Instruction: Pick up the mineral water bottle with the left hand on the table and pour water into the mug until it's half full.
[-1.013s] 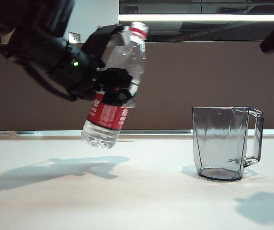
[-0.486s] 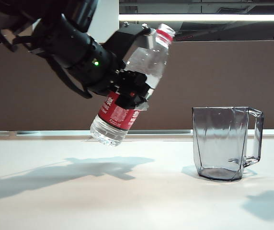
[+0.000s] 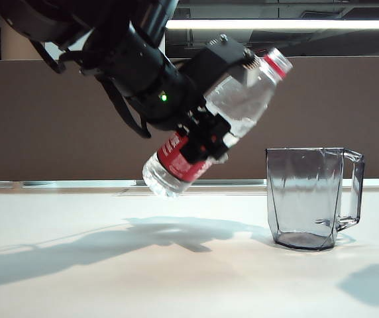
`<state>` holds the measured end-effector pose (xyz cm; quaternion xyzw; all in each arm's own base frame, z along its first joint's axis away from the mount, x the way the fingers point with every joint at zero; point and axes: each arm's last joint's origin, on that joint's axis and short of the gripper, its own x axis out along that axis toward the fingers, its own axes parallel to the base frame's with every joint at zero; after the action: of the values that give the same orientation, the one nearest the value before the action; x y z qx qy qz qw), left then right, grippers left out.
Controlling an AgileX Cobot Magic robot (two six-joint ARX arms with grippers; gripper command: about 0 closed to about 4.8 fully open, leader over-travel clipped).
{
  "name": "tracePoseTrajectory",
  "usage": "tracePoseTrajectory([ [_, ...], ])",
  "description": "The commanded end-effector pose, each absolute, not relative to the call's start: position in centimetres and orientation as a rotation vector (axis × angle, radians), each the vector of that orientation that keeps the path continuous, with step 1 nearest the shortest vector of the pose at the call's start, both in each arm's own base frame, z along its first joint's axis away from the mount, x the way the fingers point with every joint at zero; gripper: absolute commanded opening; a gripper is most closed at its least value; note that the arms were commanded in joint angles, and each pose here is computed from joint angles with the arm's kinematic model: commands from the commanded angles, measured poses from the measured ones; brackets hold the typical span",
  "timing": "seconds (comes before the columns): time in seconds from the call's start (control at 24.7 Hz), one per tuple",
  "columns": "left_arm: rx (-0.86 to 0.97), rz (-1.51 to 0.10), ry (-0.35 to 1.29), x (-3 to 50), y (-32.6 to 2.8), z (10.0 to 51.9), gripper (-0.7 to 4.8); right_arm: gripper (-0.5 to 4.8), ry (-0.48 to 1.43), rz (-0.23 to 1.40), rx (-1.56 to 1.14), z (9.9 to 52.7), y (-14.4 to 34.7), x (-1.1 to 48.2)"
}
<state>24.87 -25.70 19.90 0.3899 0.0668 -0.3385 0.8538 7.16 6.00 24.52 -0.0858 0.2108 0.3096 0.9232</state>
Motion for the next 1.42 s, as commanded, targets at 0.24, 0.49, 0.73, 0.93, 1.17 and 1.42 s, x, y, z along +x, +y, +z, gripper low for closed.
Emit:
tracePoseTrajectory([
  [0.24,0.937,-0.636,0.067,24.79,-26.63,20.03,2.38,-0.02,0.439,0.625,-0.151,24.7,5.94,7.11],
  [0.49,1.028,-0.62,0.045,24.85,-26.63,19.95,2.38,-0.02,0.439,0.625,-0.151,24.7,5.94,7.11],
  [0.73,1.091,-0.57,0.009,25.02,-26.64,20.37,2.38,-0.02,0.439,0.625,-0.151,24.69,5.94,7.11],
  [0.93,1.131,-0.553,-0.045,25.1,-26.73,20.79,2.38,-0.02,0.439,0.625,-0.151,24.69,5.94,7.11],
  [1.17,1.195,-0.556,-0.064,25.1,-26.73,20.78,2.38,-0.02,0.439,0.626,-0.151,24.69,5.94,7.11],
  [1.42,1.234,-0.554,-0.068,25.14,-26.76,20.6,2.38,-0.02,0.438,0.625,-0.152,24.69,5.93,7.1],
])
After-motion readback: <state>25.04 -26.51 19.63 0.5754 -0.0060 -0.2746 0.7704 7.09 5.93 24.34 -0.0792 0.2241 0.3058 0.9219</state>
